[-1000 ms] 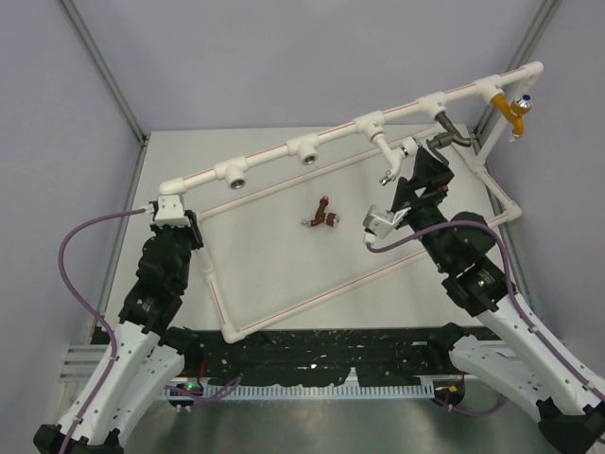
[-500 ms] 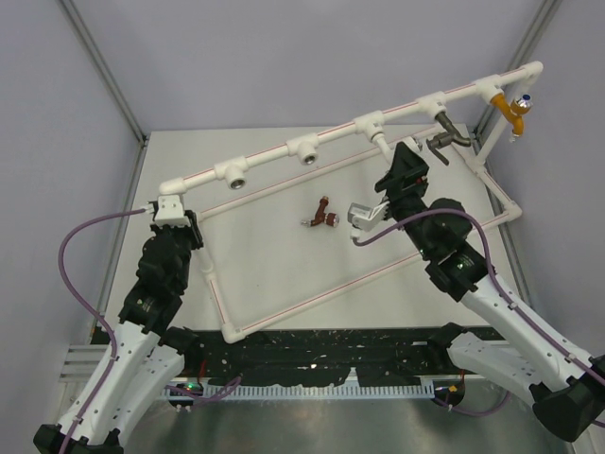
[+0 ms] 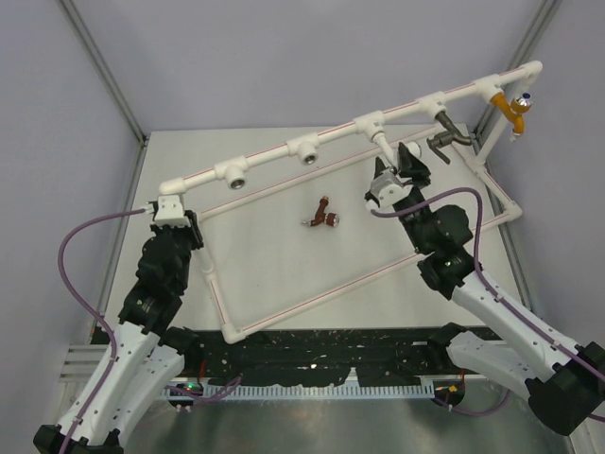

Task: Install the water faucets

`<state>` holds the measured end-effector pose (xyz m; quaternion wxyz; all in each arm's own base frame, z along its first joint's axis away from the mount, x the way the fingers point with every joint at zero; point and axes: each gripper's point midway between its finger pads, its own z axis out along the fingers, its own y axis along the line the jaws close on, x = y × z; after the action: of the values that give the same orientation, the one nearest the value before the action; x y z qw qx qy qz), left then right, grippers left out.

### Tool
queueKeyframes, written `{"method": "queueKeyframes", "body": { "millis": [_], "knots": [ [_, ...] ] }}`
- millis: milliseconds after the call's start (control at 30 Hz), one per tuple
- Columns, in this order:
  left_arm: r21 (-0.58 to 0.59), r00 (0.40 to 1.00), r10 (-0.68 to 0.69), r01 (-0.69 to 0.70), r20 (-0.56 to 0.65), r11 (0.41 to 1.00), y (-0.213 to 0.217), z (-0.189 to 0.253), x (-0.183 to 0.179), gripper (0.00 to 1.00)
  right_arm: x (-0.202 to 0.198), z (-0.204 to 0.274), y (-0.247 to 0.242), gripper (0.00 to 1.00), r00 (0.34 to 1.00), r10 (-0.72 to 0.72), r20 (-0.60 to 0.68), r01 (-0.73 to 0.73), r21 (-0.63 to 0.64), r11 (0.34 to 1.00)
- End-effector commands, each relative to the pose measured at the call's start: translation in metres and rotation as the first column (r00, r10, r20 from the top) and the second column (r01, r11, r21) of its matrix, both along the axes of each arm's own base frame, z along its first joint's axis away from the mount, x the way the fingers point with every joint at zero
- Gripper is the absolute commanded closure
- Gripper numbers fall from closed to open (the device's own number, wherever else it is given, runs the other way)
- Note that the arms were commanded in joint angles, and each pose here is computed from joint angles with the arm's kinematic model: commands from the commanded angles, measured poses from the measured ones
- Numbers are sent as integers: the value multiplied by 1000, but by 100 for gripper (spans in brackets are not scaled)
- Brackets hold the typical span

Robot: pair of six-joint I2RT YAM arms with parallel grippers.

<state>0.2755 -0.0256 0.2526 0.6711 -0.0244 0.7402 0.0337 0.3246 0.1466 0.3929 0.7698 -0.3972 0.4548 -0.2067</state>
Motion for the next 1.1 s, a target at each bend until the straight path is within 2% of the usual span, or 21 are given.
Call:
{"method": "queueKeyframes", "body": {
  "millis": [0,33,67,100,133,167,200,267,333,433,500,600,633,767,800,833,867,900,933,967,1067],
  "knots": [
    [73,999,-43,45,-27,996,-3,0,-1,100,-18,29,6,83,937,348,37,-182,901,393],
    [73,999,-41,43,-26,996,-3,0,-1,100,-19,36,2,86,917,388,95,-173,970,170],
    [73,999,-43,44,-26,996,-4,1,-1,100,-17,27,-2,86,915,390,102,-147,985,88],
    [72,999,-41,43,-24,996,-3,1,-1,100,-21,38,-8,87,890,408,202,-163,978,-129],
    [72,999,-40,41,-24,997,-3,1,-1,100,-22,37,-11,86,879,412,241,-165,963,-212],
    [73,999,-41,43,-27,996,-3,0,-1,100,-24,44,-16,87,851,413,324,-165,912,-374],
    [73,999,-41,43,-26,996,-3,0,-1,100,-23,43,-24,87,852,383,356,-158,873,-461],
    [73,999,-41,43,-27,996,-3,0,-1,100,-23,48,-34,86,809,351,472,-90,689,-719],
    [73,999,-41,43,-27,996,-3,0,-1,100,-19,45,-42,87,801,306,514,-29,544,-839],
    [74,999,-40,42,-28,996,-3,-1,-1,100,-18,49,-46,81,817,289,500,-26,532,-846],
    [75,999,-37,39,-30,996,-3,-1,-1,100,-24,57,-51,69,837,283,468,-96,636,-766],
    [76,999,-35,37,-33,996,-2,-1,-1,100,-32,55,-56,48,891,266,367,-173,818,-549],
    [76,999,-36,39,-34,996,-3,-2,-1,100,-34,53,-58,46,901,258,348,-185,848,-496],
    [76,999,-38,41,-36,996,-3,-2,0,100,-49,53,-62,35,952,194,236,-237,971,-20],
    [76,999,-40,42,-34,996,-3,-2,0,100,-51,53,-58,29,967,169,190,-222,955,198],
    [76,999,-40,42,-36,996,-3,-2,0,100,-54,55,-56,27,970,163,180,-222,928,298],
    [76,999,-41,44,-36,996,-4,-2,0,100,-57,56,-54,24,980,131,148,-193,851,488],
    [75,999,-41,43,-33,996,-4,-1,0,100,-57,55,-50,22,984,122,129,-177,795,580],
    [75,998,-44,46,-33,996,-4,-1,0,100,-60,55,-47,17,988,91,121,-149,646,749],
    [75,999,-41,44,-34,996,-3,-1,0,100,-64,61,-46,14,988,54,147,-121,492,862],
    [76,998,-43,45,-36,996,-4,-3,0,100,-59,41,-43,8,998,-2,71,-10,166,986]
  ]
}}
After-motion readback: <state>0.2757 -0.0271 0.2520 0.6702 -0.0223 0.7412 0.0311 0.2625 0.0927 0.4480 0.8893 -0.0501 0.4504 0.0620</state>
